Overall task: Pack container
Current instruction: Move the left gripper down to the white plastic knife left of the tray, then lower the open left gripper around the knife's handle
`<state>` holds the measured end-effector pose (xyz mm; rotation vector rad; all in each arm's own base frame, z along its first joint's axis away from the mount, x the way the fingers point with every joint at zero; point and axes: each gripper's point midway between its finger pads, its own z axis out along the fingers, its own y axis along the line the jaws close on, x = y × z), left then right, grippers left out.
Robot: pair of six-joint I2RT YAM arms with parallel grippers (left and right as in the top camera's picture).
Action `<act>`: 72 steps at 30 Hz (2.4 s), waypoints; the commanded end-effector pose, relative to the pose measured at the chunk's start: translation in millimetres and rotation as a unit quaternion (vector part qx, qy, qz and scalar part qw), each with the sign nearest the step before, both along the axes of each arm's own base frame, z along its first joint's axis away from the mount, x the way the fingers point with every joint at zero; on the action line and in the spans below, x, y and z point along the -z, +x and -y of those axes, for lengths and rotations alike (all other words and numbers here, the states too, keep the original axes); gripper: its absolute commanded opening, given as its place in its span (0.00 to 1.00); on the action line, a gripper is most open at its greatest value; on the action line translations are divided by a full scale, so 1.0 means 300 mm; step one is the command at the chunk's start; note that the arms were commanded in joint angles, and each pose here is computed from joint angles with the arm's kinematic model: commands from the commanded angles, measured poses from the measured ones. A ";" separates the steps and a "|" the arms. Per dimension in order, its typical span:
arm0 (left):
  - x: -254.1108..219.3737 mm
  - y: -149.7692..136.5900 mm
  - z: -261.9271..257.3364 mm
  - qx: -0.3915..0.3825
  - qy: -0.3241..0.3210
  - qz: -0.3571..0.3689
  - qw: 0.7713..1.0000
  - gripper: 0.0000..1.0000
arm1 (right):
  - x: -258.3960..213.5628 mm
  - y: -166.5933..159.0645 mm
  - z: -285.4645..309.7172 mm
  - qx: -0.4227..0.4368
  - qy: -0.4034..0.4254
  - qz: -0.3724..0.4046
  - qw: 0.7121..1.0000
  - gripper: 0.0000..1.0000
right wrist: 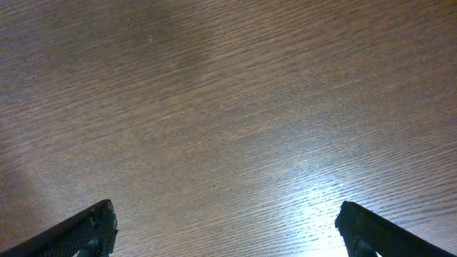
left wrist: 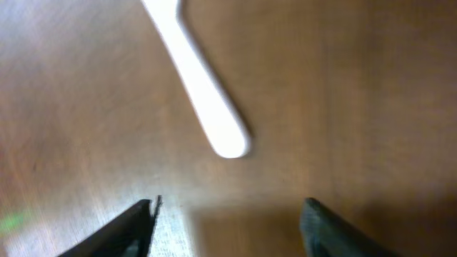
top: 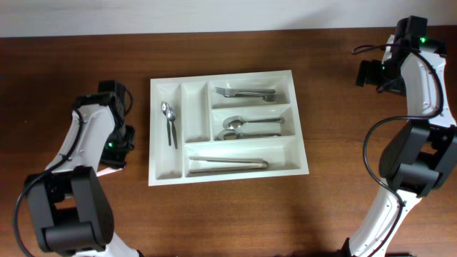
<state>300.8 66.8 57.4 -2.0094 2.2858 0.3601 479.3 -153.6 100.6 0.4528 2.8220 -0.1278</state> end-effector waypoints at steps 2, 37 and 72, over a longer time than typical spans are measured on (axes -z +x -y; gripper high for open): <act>0.047 -0.083 0.001 -0.122 0.009 -0.002 0.993 0.78 | -0.080 0.011 0.004 -0.003 -0.006 0.026 1.000 0.99; 0.202 -0.102 -0.132 -0.215 -0.009 0.032 0.976 0.71 | -0.080 0.011 0.004 -0.003 -0.006 0.026 1.000 0.99; 0.179 -0.188 -0.193 -0.028 0.030 -0.061 0.997 0.56 | -0.080 0.011 0.004 -0.003 -0.006 0.026 1.000 0.99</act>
